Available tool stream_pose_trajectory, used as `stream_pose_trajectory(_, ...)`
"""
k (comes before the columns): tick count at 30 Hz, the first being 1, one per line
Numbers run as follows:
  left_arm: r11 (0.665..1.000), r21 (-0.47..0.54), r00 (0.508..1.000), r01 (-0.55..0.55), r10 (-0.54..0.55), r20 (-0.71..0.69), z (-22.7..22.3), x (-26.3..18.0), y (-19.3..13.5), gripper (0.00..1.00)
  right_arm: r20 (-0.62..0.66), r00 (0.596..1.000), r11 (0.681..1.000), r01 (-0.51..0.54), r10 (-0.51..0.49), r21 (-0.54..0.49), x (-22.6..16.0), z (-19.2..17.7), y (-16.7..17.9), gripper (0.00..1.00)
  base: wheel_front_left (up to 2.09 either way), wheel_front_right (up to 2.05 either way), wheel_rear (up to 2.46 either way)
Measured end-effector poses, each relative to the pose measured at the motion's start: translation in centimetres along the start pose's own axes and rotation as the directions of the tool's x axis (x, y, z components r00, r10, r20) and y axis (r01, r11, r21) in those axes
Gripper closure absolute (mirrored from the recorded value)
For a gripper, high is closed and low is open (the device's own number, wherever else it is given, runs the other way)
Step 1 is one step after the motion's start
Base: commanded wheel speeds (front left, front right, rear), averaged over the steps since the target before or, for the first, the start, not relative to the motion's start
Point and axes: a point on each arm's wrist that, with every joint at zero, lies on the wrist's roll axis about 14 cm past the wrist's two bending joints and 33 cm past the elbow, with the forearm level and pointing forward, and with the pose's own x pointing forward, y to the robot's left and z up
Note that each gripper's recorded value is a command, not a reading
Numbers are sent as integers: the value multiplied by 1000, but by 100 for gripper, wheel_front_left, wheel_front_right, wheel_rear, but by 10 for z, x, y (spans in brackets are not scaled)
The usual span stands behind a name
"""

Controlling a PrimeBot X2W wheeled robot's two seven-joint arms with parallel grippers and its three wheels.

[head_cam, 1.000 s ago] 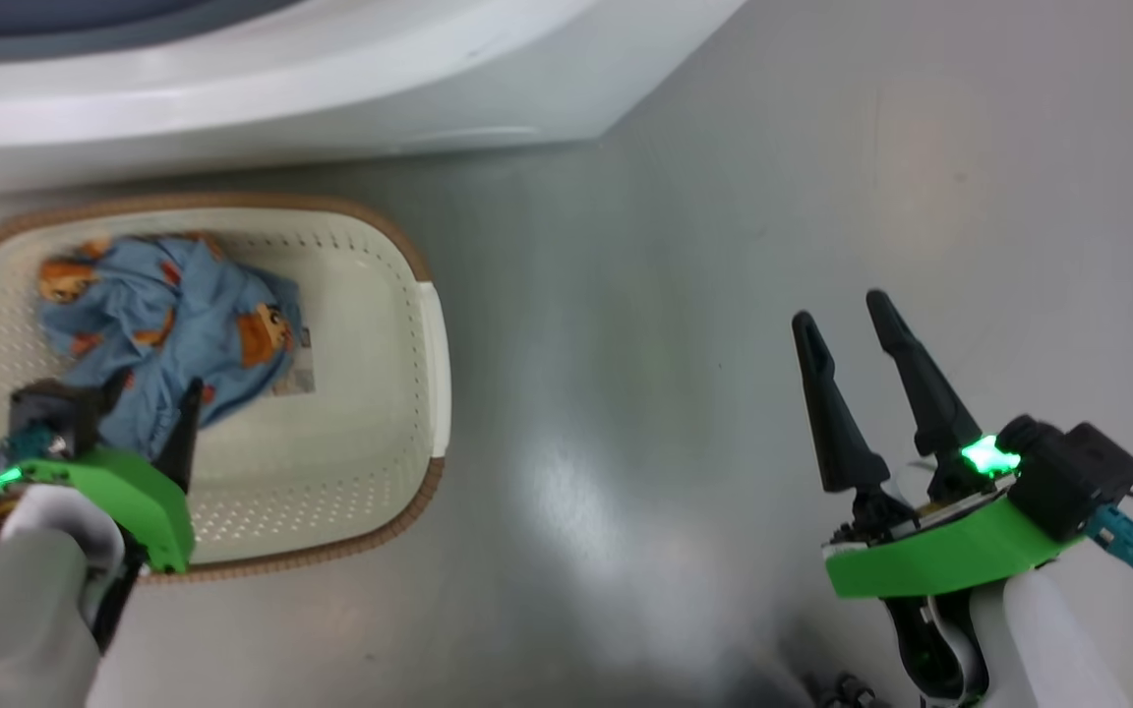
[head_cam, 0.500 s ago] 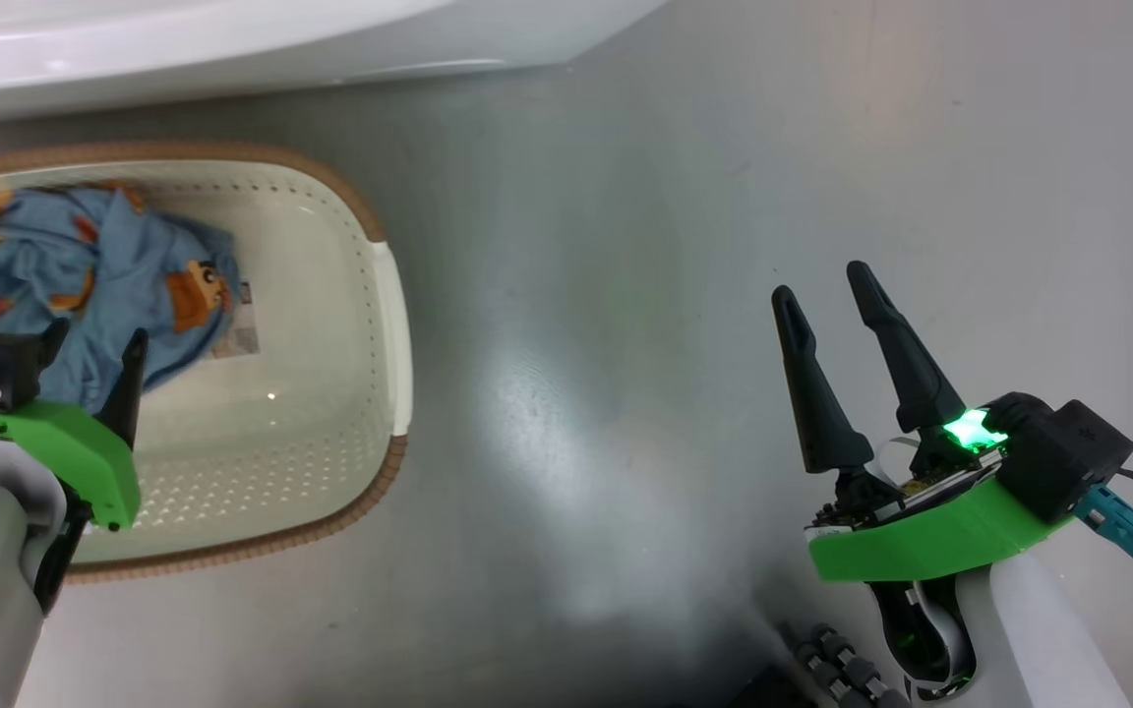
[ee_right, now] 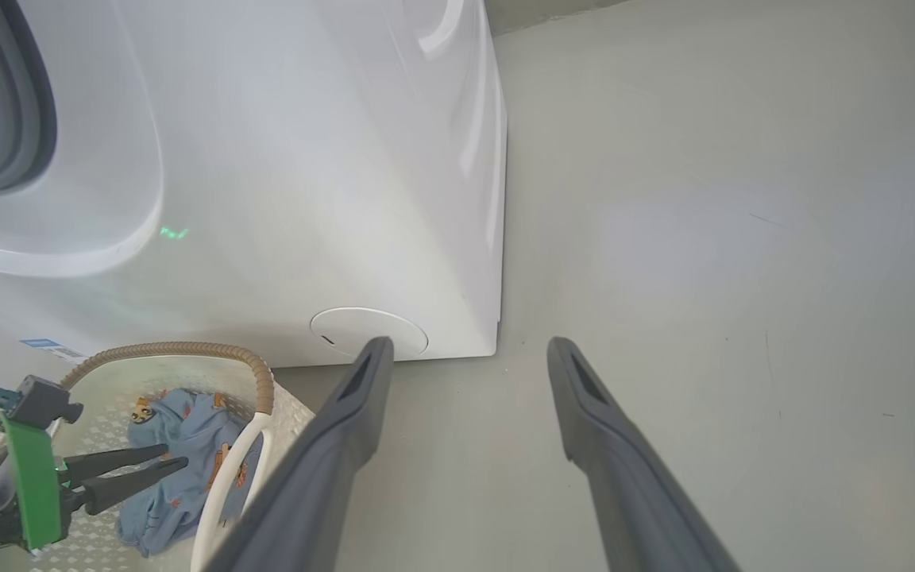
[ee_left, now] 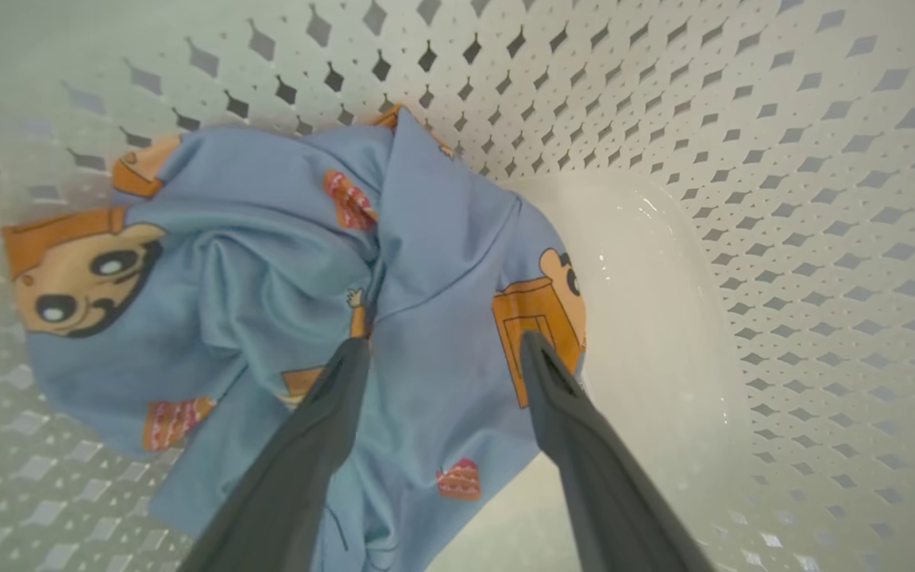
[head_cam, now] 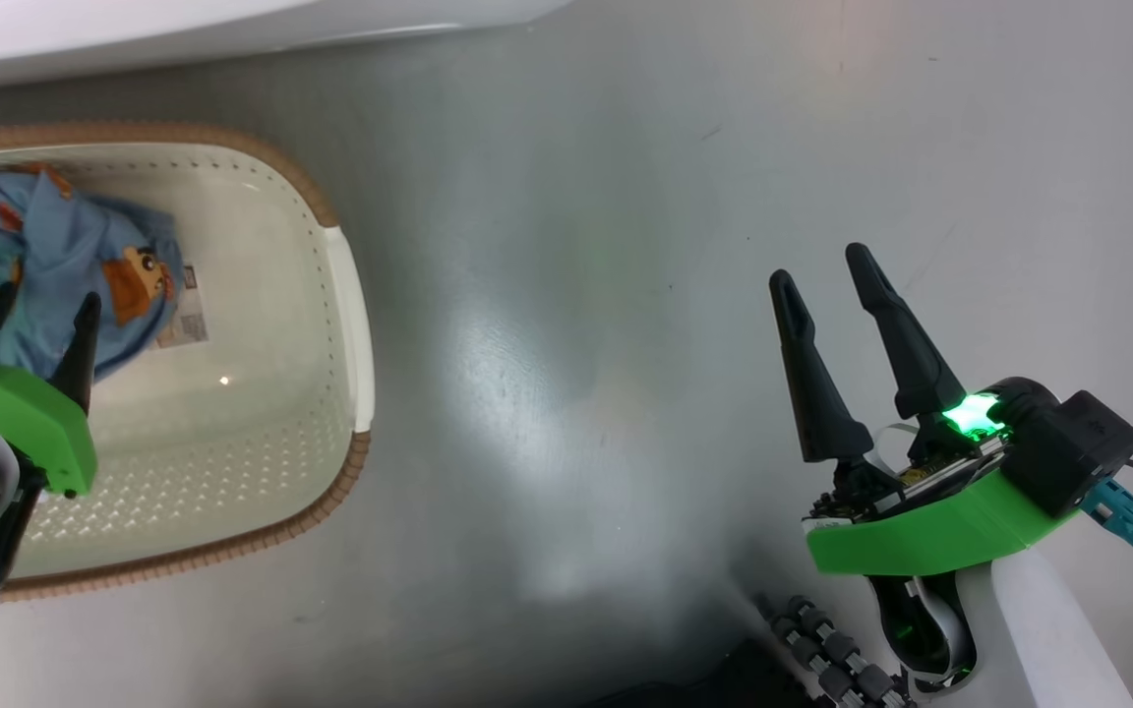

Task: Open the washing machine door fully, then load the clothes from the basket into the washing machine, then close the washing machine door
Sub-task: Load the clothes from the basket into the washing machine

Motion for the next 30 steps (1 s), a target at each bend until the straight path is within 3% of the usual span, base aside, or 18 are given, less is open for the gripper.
stream_pose_trajectory(18, 1000, -4, 999, 6, -7, -51, -15, 14, 3, 0, -6, 1000, 1000, -22, 22, -13, 3, -2, 5, 0, 0, 0, 0)
stream_pose_trajectory(19, 1000, -14, 998, 8, -9, -57, -17, 14, 2, 5, -7, 1000, 1000, -28, 28, -13, 3, -3, 7, 0, 0, 0, 0)
stream_pose_trajectory(20, 1000, -14, 998, 10, -11, -60, -18, 14, 1, 30, -8, 999, 999, -31, 31, -14, 2, -3, 8, 0, 0, 0, 0)
stream_pose_trajectory(21, 1000, -17, 998, 11, -12, -62, -18, 14, 1, 62, -8, 999, 999, -32, 32, -16, 2, -2, 9, 0, 0, 0, 0)
stream_pose_trajectory(23, 1000, -22, 998, 9, -10, -64, -18, 13, 2, 100, -6, 999, 999, -33, 33, -24, 2, -1, 9, 0, 0, 0, 0)
stream_pose_trajectory(30, 998, -62, 999, -7, 3, -50, -12, 8, 6, 100, 6, 999, 998, -45, 45, -37, 3, 3, 12, 0, 0, 0, 0)
